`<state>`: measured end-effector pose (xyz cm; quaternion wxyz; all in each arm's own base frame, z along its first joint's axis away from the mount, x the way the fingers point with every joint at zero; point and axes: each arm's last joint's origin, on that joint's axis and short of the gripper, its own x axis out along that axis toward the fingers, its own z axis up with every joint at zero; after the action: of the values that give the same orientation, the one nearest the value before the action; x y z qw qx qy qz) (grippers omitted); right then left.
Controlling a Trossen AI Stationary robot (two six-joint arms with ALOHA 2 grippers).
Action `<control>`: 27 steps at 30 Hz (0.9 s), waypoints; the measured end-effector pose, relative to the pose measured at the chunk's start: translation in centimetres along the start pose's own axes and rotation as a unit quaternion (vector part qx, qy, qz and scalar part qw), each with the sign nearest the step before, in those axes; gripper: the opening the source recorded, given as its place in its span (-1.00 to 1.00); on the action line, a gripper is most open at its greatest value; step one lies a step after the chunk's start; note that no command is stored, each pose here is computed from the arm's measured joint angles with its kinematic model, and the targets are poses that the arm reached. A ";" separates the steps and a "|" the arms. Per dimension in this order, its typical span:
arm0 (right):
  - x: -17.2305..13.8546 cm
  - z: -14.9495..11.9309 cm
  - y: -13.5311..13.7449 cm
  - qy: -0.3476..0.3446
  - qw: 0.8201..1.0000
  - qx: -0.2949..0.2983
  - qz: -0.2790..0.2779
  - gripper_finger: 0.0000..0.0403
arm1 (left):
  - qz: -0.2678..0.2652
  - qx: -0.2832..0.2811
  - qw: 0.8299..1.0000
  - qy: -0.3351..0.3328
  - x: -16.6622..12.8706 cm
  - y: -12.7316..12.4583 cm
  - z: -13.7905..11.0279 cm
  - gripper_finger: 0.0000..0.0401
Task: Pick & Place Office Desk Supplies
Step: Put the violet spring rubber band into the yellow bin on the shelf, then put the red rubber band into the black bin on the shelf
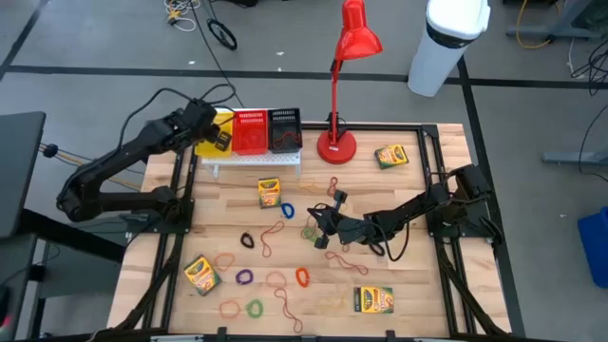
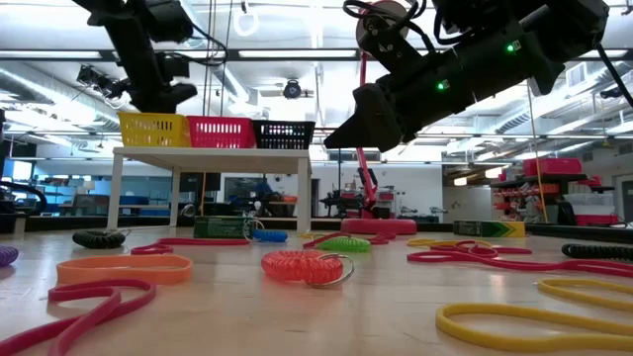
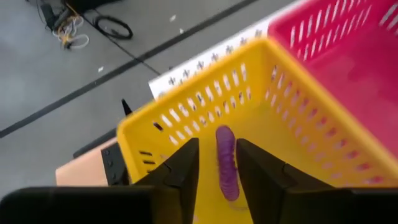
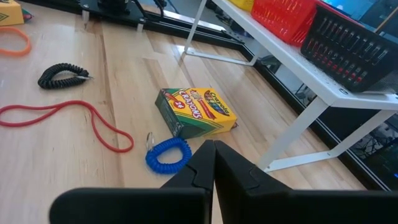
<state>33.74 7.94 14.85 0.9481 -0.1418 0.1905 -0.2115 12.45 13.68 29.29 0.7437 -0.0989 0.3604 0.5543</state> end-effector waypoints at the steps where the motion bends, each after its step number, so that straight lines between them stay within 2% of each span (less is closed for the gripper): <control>1: 0.0 0.0 0.0 0.000 1.000 0.000 0.000 -0.92 | -0.003 -0.002 1.000 -0.008 -0.4 0.1 0.1 -0.38; 10: 0.0 -0.1 0.0 0.002 1.000 -0.002 0.000 -0.92 | -0.032 -0.010 0.997 -0.070 -3.5 0.6 0.3 -0.03; 14: 0.0 -0.1 0.0 0.002 1.000 -0.002 0.000 -0.92 | -0.042 0.007 0.995 -0.091 -4.6 0.8 0.1 0.03; 17: 0.0 -0.1 0.0 0.002 1.000 -0.002 0.000 -0.92 | -0.056 0.014 0.992 -0.112 -5.5 0.8 -0.1 -0.04; 21: 0.0 -0.1 0.0 0.002 1.000 -0.002 0.000 -0.92 | -0.101 0.026 0.982 -0.155 -6.8 0.3 -0.7 -0.25; 27: 0.0 -0.1 0.0 0.002 1.000 -0.002 0.000 -0.92 | -0.202 0.033 0.947 -0.250 -7.4 -2.3 -3.0 -0.60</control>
<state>33.72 7.92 14.80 0.9474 -0.1432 0.1931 -0.2114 12.29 5.63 31.30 0.9089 -0.0030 0.1540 0.3874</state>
